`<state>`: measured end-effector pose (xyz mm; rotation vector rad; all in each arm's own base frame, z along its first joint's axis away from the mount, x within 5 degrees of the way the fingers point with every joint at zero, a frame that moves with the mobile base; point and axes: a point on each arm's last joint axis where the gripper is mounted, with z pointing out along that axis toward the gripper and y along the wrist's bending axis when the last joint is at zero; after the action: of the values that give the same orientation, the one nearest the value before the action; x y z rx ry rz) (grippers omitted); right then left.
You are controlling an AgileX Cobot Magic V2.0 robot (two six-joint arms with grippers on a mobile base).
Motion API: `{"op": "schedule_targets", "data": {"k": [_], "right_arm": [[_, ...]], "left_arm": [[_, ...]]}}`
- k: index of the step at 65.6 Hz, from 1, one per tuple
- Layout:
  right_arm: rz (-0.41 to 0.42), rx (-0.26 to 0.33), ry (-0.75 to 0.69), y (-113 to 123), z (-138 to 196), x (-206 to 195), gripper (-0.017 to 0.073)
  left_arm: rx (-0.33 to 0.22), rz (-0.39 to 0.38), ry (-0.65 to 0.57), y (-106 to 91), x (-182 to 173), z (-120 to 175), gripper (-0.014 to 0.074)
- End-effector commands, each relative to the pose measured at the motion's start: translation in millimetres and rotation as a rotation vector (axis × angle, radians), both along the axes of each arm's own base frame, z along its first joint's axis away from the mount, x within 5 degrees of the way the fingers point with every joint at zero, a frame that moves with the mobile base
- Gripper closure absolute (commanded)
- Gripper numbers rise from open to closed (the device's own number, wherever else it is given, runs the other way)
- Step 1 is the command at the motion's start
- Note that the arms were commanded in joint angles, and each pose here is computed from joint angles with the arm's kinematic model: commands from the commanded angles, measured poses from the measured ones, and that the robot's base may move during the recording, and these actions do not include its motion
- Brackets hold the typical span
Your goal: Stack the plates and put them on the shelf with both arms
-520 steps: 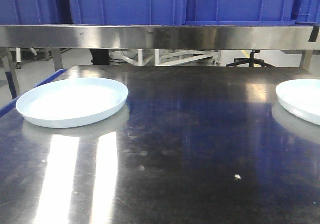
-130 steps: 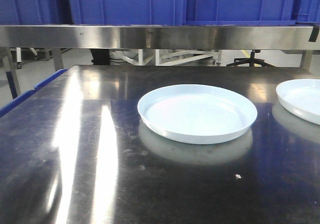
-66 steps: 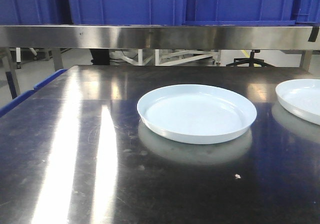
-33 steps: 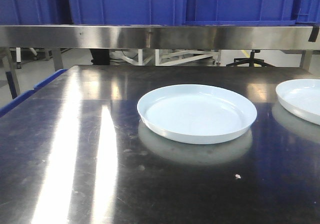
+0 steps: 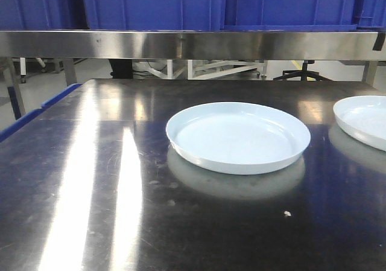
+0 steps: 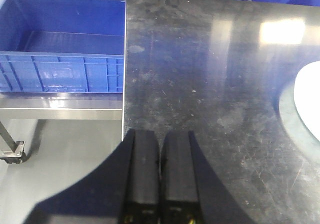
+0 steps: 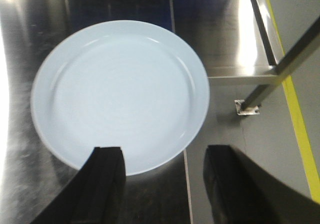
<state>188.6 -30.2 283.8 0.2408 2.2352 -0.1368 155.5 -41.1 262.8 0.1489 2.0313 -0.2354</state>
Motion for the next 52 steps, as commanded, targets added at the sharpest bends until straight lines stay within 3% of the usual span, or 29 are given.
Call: {"op": "schedule_targets", "data": {"k": [1, 31, 52], "right_arm": [[-0.023, -0.028, -0.099, -11, 19, 17, 0.0095], [-0.151, -0.007, 0.039, -56, 5, 79, 0.0095], [-0.165, 0.012, 0.112, -67, -23, 96, 0.0095]], "left_arm": [[-0.041, 0.008, -0.115, -0.6, 4, 18, 0.0507], [-0.041, 0.008, -0.115, -0.6, 4, 18, 0.0507], [-0.041, 0.008, -0.115, -0.6, 4, 18, 0.0507]]}}
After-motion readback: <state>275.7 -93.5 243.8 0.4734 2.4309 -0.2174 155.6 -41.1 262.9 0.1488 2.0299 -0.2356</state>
